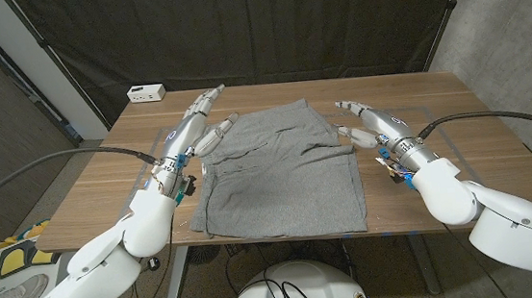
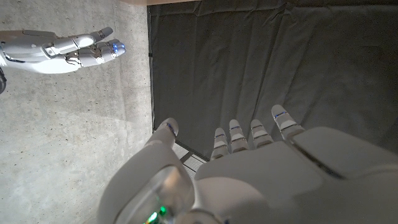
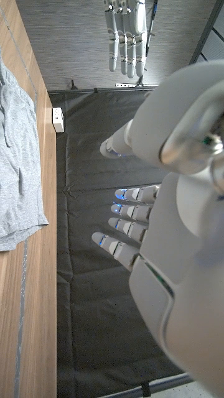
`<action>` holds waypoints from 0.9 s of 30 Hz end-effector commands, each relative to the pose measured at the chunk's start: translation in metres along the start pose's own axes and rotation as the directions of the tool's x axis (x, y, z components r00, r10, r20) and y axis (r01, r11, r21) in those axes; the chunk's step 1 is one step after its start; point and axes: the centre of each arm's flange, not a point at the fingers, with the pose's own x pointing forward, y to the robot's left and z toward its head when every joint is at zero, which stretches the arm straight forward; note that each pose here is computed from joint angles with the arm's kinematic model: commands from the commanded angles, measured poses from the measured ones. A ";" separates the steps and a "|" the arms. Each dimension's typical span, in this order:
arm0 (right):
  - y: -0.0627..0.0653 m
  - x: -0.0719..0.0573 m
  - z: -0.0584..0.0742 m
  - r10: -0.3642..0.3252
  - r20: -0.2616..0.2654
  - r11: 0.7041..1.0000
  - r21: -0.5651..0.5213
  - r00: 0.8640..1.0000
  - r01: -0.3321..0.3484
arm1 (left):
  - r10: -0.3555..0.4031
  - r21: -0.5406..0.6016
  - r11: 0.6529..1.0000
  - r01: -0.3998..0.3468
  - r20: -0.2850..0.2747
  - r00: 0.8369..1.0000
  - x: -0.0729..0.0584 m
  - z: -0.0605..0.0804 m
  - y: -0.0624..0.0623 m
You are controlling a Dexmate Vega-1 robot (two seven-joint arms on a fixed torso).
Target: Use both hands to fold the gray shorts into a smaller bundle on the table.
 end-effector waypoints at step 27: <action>0.043 -0.056 0.018 0.103 -0.074 0.994 -0.030 0.992 -0.106 | -0.078 0.062 0.995 0.081 -0.061 0.995 -0.056 0.004 -0.004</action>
